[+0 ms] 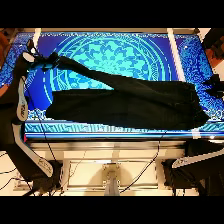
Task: Fold the clothes and pants, and hang the long-sleeved shirts on hangers.
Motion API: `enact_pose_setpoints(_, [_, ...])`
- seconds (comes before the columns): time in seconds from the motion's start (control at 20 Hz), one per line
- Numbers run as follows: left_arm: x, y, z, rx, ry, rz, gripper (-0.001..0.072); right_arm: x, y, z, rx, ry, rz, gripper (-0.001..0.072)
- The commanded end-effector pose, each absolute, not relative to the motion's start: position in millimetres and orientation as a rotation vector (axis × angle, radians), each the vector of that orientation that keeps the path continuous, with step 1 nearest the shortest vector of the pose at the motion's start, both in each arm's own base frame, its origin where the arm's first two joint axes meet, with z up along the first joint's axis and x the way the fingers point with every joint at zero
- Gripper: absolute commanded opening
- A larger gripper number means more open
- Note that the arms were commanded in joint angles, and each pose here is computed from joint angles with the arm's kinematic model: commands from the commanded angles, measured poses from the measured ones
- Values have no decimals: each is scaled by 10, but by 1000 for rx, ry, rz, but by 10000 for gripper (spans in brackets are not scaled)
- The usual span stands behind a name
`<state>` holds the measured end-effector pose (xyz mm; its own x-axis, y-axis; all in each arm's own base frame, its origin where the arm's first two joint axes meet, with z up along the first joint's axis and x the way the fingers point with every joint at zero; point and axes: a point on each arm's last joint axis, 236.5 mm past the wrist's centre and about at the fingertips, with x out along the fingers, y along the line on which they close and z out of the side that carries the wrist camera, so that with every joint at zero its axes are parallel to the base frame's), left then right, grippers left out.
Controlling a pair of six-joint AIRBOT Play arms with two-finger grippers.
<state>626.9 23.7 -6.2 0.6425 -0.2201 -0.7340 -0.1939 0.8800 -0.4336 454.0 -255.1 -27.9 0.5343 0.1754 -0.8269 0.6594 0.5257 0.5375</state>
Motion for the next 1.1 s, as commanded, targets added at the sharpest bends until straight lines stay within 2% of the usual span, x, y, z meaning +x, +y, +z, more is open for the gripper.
enact_pose_setpoints(0.0, [5533, 917, 31, -74, 1132, 208, 18, 4637, -2582, -449, 974, 1037, -298, 463])
enact_pose_setpoints(0.2, [5210, 892, -98, -39, 1280, 228, 18, 4777, -2594, -592, 1007, 1056, -257, 464])
enact_pose_setpoints(0.35, [5198, 777, -173, -25, 1304, 210, 18, 4938, -2524, -612, 1065, 1027, -193, 464])
enact_pose_setpoints(0.45, [5208, 689, -219, -13, 1312, 195, 18, 5052, -2324, -554, 1095, 1014, -68, 464])
enact_pose_setpoints(0.55, [5214, 599, -274, -2, 1323, 180, 18, 5077, -2226, -606, 1093, 1042, -41, 487])
enact_pose_setpoints(0.85, [5225, 433, -395, 23, 1345, 151, 17, 5060, -1933, -721, 1068, 1123, 31, 482])
enact_pose_setpoints(0.9, [5221, 433, -419, 23, 1350, 151, 18, 5073, -1907, -722, 1063, 1125, 35, 425])
enact_pose_setpoints(1.0, [5219, 434, -455, 24, 1356, 151, 18, 5132, -1909, -700, 1059, 1105, 32, 54])
enact_pose_setpoints(1.05, [5218, 434, -465, 23, 1358, 151, 18, 5174, -1941, -658, 1053, 1085, 27, 28])
